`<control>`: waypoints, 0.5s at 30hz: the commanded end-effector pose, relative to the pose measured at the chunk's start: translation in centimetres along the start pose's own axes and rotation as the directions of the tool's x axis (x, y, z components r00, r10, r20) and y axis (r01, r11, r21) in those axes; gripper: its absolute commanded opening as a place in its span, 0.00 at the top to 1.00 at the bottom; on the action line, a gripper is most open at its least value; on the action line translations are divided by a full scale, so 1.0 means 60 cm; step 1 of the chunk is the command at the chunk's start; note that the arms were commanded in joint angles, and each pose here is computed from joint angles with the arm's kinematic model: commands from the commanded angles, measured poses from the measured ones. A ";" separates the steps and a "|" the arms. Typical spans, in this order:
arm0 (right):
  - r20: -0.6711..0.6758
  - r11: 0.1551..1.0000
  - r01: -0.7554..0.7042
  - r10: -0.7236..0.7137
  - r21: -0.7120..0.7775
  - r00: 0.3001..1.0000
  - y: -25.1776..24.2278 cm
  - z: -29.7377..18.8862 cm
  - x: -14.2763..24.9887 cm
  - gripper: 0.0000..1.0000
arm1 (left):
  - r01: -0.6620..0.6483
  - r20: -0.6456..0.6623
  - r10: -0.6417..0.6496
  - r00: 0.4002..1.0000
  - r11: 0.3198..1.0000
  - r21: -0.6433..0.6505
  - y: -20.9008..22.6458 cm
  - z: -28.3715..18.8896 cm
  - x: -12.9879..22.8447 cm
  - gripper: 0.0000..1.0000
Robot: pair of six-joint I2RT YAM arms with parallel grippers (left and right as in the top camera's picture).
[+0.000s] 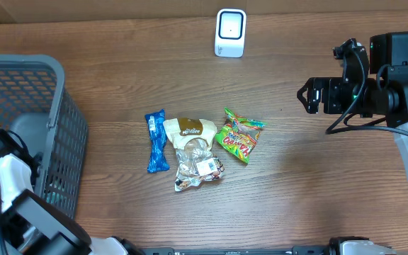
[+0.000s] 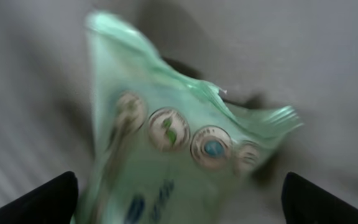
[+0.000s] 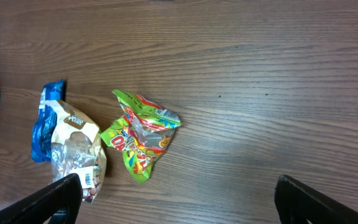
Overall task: Scan the item barcode
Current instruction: 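Grasp the mint-green packet from the basket and drop it on the candy bag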
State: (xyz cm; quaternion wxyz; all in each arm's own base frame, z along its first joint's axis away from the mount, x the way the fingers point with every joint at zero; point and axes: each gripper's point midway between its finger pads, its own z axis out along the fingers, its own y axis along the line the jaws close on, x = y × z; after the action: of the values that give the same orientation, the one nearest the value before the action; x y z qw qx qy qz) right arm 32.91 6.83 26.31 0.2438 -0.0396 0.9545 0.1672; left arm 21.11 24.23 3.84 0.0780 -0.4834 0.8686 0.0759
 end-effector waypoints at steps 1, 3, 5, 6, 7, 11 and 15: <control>0.010 1.000 0.012 -0.012 0.008 1.000 0.001 -0.004 -0.002 0.01 | -0.030 -0.074 0.028 0.997 0.999 -0.022 0.006 0.037 0.024 0.15; 0.008 1.000 0.011 -0.011 0.015 1.000 -0.001 -0.004 -0.001 0.01 | -0.031 -0.086 0.029 0.996 0.999 -0.024 0.006 0.044 0.026 0.24; 0.008 1.000 0.011 -0.011 0.015 1.000 -0.001 -0.004 -0.001 0.01 | -0.017 -0.076 0.015 0.997 1.000 -0.020 0.003 0.042 0.020 0.36; 0.009 1.000 0.011 -0.012 0.015 1.000 -0.001 -0.004 -0.002 0.01 | -0.011 -0.072 0.011 0.997 1.000 -0.009 -0.001 0.038 0.015 0.41; 0.009 1.000 0.011 -0.011 0.015 1.000 -0.001 -0.004 -0.002 0.01 | -0.010 -0.073 0.010 0.997 1.000 0.004 -0.005 0.036 0.013 0.46; 0.014 1.000 0.013 -0.013 0.014 1.000 -0.001 -0.004 -0.004 0.01 | -0.001 -0.086 0.011 0.996 0.994 0.112 -0.038 -0.005 -0.011 0.58; 0.021 1.000 0.015 -0.015 0.014 1.000 -0.001 -0.004 -0.007 0.01 | 0.000 -0.085 0.014 0.996 0.987 0.158 -0.053 -0.068 -0.044 0.65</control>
State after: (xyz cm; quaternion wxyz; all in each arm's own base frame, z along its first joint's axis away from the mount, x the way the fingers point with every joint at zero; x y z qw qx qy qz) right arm 33.05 6.71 26.33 0.2467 -0.0391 0.9544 0.1636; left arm 22.13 22.89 4.27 0.0350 -0.4803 0.8763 0.0129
